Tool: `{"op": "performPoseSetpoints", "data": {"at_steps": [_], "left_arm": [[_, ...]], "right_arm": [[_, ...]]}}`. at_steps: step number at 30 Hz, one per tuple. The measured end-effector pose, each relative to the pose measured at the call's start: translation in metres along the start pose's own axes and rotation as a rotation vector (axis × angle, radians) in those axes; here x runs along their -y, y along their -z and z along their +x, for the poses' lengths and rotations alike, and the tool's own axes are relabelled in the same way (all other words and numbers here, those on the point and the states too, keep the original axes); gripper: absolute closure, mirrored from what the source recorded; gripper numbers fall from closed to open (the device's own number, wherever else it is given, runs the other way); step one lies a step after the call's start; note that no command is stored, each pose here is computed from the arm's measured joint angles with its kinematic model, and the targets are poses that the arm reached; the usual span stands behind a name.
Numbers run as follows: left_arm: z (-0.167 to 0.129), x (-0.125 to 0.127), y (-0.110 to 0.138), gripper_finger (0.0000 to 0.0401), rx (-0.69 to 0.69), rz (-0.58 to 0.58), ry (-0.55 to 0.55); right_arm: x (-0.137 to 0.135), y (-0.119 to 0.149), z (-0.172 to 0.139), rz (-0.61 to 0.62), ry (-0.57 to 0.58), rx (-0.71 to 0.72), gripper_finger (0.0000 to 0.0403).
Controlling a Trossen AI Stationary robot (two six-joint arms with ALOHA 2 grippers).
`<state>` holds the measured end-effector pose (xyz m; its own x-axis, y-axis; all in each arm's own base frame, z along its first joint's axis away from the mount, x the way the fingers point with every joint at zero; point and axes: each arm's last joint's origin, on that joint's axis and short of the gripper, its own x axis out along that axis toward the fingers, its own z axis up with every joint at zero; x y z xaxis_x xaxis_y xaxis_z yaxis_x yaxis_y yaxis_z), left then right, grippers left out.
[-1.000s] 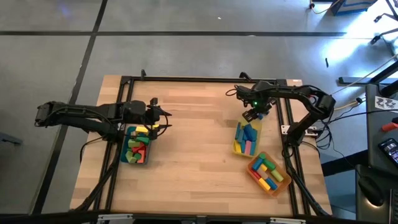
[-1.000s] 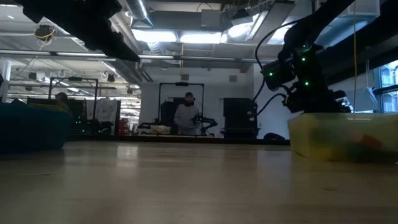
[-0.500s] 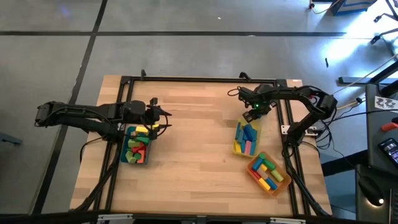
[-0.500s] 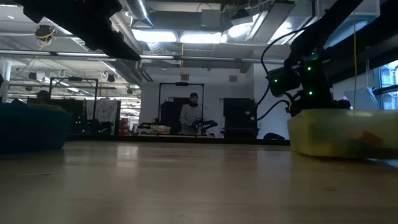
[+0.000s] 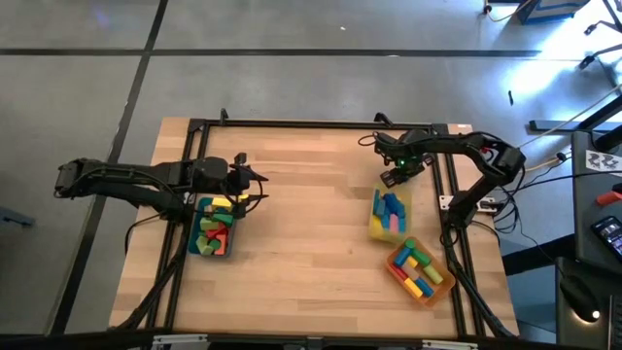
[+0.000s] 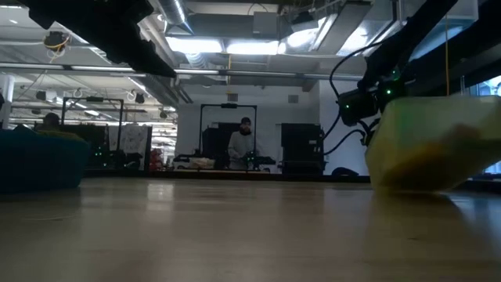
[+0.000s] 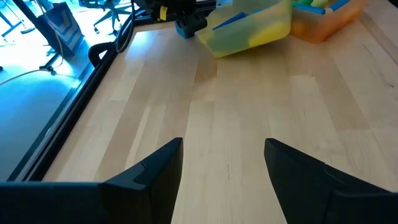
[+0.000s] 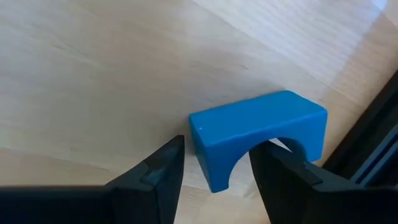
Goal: Sort blocks by size
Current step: Put the blue arch block into the blue bin
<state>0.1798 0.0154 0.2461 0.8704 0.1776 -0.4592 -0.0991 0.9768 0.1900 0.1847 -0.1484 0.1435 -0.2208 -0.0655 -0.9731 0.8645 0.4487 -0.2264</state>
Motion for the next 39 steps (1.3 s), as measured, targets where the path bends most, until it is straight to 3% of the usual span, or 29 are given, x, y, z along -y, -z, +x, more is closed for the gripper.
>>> {"op": "performPoseSetpoints", "data": {"at_steps": [22,32,39], "left_arm": [[0.0,0.0,-0.001,0.019,0.007,-0.002,-0.001],[0.0,0.0,-0.001,0.019,0.007,0.001,-0.001],[0.0,0.0,-0.001,0.019,0.008,0.002,-0.001]], "right_arm": [[-0.002,-0.006,-0.01,-0.012,-0.046,0.008,0.0221],[0.001,-0.01,-0.026,-0.022,0.014,0.002,0.0221],[0.005,-0.009,-0.038,-0.207,0.059,-0.055,0.0221]]}}
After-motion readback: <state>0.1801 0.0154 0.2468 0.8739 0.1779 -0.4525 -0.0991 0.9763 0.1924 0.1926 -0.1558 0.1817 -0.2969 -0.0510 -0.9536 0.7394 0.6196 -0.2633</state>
